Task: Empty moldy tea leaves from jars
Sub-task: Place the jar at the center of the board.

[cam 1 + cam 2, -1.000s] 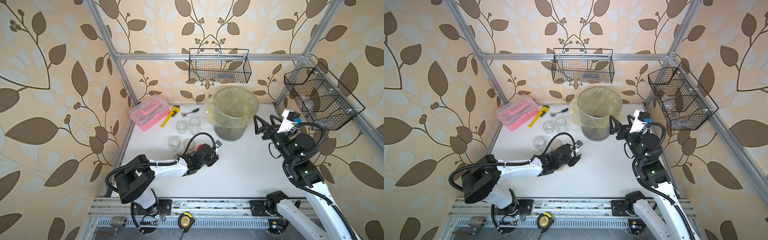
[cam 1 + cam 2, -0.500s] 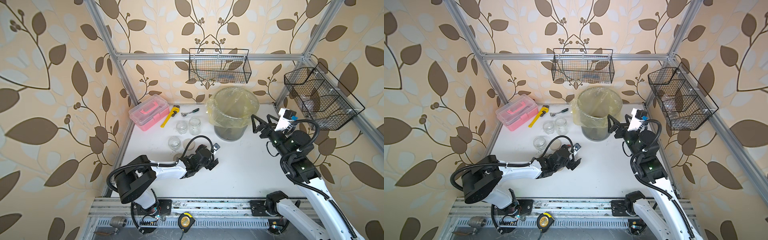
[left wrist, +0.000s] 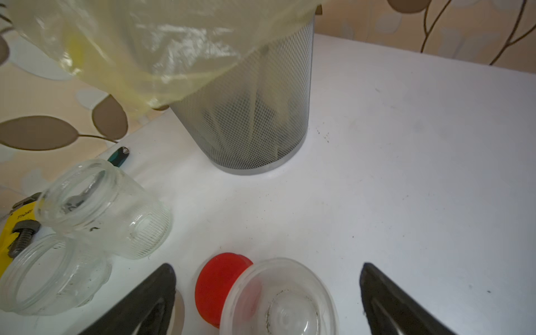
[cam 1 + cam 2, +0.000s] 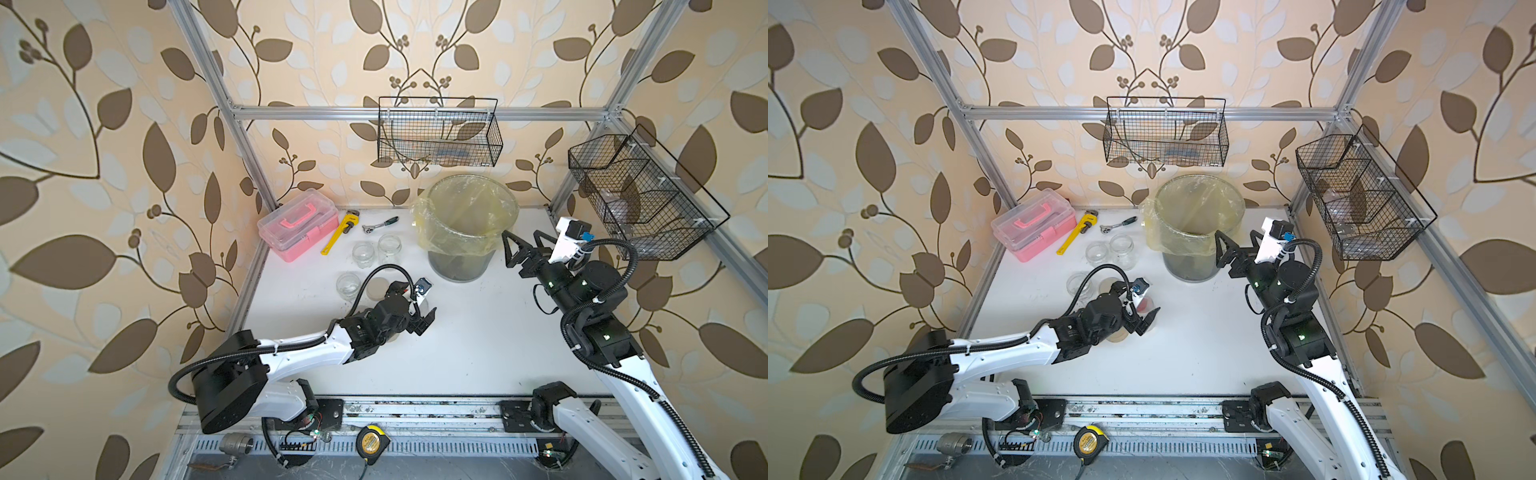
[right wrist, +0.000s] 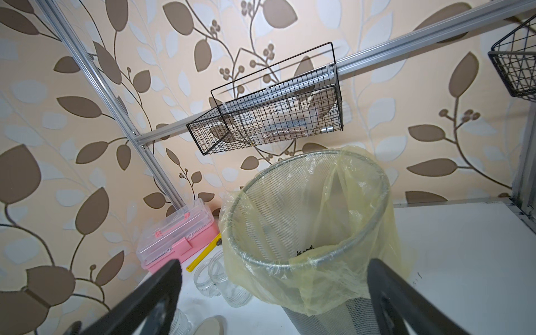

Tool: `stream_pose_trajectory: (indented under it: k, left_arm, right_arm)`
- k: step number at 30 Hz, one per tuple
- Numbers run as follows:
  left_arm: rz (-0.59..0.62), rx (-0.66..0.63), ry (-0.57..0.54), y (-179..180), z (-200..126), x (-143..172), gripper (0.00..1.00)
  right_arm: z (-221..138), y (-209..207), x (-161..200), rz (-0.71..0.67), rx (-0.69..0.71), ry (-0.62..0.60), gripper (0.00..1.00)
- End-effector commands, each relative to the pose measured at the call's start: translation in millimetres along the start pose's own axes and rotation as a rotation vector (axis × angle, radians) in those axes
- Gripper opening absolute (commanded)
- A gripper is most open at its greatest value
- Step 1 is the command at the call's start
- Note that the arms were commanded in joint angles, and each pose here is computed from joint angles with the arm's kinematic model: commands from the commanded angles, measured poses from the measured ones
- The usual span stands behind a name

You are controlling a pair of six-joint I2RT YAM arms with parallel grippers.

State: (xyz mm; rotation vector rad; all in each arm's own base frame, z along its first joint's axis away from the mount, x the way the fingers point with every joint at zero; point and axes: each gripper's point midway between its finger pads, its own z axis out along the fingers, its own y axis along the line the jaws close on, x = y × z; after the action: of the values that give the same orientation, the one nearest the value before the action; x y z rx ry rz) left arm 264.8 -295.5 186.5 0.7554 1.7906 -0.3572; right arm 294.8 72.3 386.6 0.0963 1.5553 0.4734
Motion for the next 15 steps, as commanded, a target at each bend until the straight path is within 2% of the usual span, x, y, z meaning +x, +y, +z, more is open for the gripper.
stream_pose_trajectory:
  k: [1, 5, 7, 11, 15]
  left_arm:
    - [-0.119, -0.098, -0.125, 25, -28, -41, 0.99]
    - [-0.244, -0.346, -0.189, 83, -59, -63, 0.99]
    - [-0.341, -0.465, -0.215, 122, -73, -62, 0.99]
    - [-0.541, -0.657, -0.245, 200, -98, -36, 0.99]
    - [-0.533, -0.903, -0.202, 251, -126, -8, 0.99]
  right_arm:
    - [-12, -15, -1, -0.047, 0.08, -0.017, 1.0]
    - [-25, -59, 30, -0.059, 0.267, -0.002, 1.0]
    - [-30, -80, 49, -0.056, 0.345, 0.007, 1.0]
    - [-38, -124, 91, -0.041, 0.48, 0.034, 1.0]
    - [-42, -169, 129, -0.015, 0.605, 0.064, 1.0]
